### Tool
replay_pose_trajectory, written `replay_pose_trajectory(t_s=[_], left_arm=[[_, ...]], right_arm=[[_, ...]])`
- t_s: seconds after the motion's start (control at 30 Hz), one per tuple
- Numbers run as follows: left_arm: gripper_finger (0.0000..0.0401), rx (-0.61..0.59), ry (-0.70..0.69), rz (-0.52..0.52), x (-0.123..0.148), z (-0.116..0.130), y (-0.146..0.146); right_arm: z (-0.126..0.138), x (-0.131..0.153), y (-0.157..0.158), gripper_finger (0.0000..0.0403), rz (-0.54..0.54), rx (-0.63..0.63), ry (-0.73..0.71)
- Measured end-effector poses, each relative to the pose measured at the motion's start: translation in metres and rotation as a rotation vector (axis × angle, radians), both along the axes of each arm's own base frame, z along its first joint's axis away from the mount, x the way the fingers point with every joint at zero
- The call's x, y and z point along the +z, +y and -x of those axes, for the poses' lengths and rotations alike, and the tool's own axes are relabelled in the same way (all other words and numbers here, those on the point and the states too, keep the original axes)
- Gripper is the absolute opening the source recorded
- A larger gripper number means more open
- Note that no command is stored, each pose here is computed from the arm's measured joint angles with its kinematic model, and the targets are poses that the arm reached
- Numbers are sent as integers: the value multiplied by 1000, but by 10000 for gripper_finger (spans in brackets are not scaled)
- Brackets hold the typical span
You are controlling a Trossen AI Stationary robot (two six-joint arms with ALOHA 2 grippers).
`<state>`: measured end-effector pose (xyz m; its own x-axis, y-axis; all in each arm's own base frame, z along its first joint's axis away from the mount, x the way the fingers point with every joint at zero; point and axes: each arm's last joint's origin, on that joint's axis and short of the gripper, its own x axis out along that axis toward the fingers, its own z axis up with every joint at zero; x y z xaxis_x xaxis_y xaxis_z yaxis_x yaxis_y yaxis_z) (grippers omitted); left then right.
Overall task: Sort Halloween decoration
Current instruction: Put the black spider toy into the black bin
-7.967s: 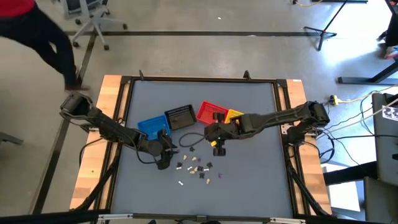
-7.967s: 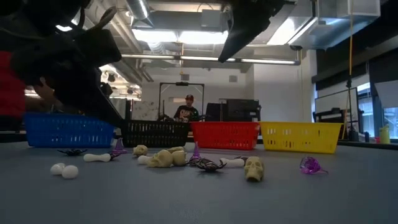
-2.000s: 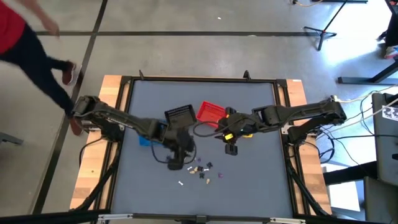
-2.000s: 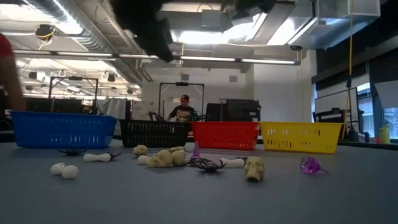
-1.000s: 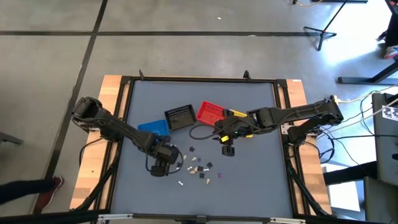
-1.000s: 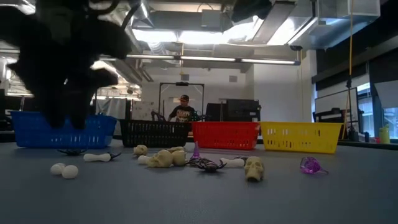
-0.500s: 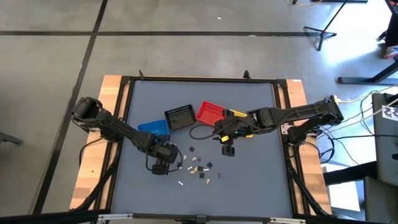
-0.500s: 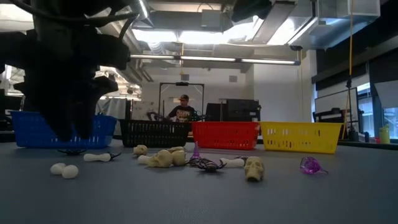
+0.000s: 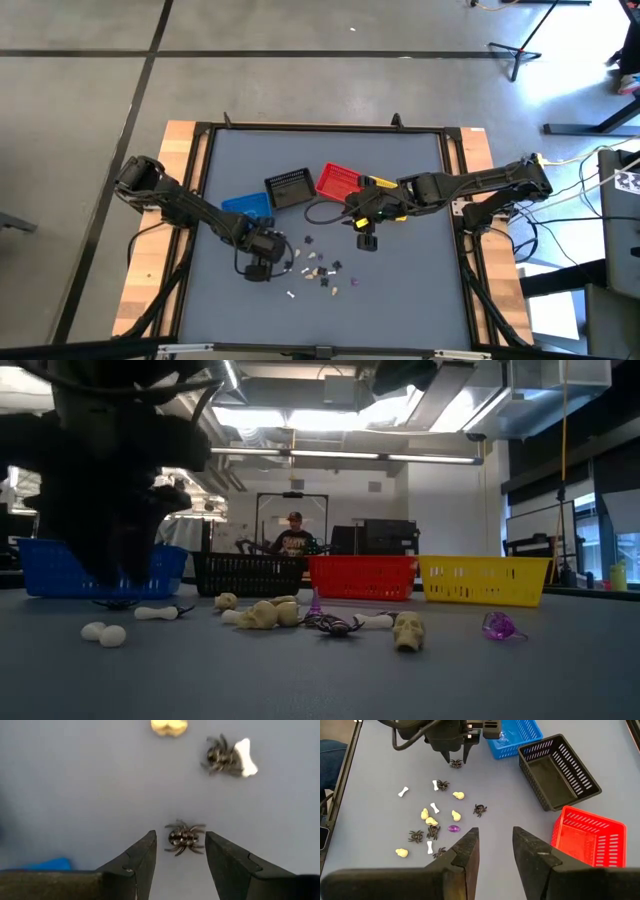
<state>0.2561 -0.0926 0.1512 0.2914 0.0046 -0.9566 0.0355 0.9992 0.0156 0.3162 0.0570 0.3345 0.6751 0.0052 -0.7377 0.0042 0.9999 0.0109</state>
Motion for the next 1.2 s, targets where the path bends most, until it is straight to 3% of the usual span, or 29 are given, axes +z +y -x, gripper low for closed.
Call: replay_pose_trajectory(t_s=[1.2], left_arm=[[159, -6, 30, 0, -21, -3, -2]], right_arm=[[0, 0, 0, 115, 0, -1, 0]])
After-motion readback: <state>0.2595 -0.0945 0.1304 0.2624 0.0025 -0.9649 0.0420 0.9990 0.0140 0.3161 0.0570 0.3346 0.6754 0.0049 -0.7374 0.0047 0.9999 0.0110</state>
